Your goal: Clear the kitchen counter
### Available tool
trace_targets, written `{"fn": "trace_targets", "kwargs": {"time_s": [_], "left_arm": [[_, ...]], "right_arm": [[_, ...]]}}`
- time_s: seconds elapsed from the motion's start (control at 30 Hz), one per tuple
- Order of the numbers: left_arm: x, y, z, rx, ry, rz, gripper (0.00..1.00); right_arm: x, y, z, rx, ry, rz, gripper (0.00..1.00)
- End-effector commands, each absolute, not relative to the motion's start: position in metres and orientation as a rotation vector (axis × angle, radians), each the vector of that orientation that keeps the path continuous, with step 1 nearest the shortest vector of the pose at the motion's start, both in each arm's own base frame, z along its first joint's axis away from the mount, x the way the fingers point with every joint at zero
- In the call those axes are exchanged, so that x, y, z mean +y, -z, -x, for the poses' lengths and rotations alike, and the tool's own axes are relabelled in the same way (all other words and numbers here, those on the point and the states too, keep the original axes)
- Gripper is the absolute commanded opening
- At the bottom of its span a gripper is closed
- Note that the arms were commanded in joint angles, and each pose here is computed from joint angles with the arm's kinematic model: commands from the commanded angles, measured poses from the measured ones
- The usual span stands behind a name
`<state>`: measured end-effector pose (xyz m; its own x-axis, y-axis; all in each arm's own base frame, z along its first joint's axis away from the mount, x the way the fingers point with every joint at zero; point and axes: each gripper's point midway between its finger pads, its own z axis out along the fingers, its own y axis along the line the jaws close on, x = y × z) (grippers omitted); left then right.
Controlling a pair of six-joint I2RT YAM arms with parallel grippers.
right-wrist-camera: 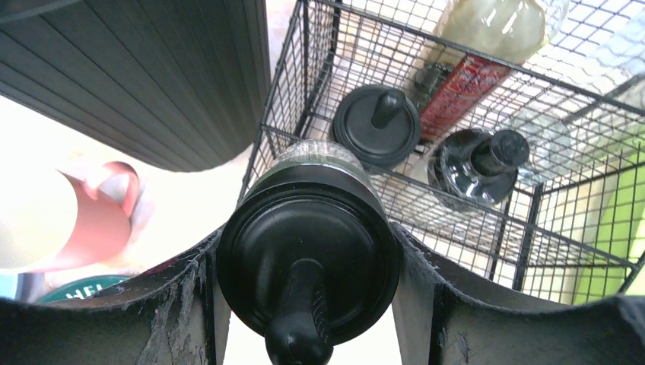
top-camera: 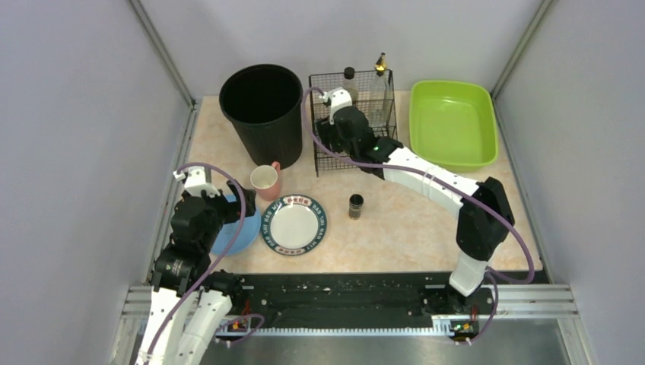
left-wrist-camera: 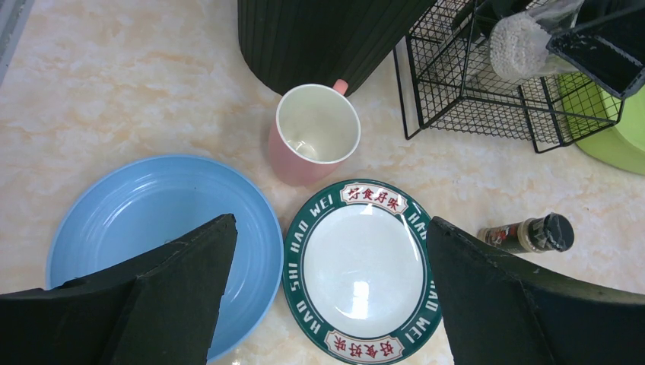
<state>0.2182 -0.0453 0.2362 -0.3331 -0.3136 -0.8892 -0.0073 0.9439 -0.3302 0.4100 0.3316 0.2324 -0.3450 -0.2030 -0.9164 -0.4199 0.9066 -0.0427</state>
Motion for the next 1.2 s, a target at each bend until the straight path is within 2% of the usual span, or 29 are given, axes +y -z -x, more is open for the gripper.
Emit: {"fn": "trace_targets", "kwargs": {"time_s": [0.0, 0.37, 0.8, 1.17], "left_arm": [[-0.046, -0.24, -0.219, 1.876, 0.32, 0.221, 0.99], [-0.046, -0.239, -0.22, 1.881, 0.317, 0.223, 0.99], [-0.046, -0.238, -0.22, 1.885, 0.315, 0.223, 0.99], [-0.046, -0.239, -0.219, 1.881, 0.317, 0.223, 0.99]], "right_arm": [[0.319, -0.255, -0.405, 1.893, -0.29, 0.406, 0.0], [0.317, -0.241, -0.407, 1.92, -0.252, 0.426, 0.0], [0.342, -0.223, -0.446, 1.973, -0.166, 0.428, 0.0], [0.335, -0.203, -0.472, 1.983, -0.1, 0.303, 0.0]]}}
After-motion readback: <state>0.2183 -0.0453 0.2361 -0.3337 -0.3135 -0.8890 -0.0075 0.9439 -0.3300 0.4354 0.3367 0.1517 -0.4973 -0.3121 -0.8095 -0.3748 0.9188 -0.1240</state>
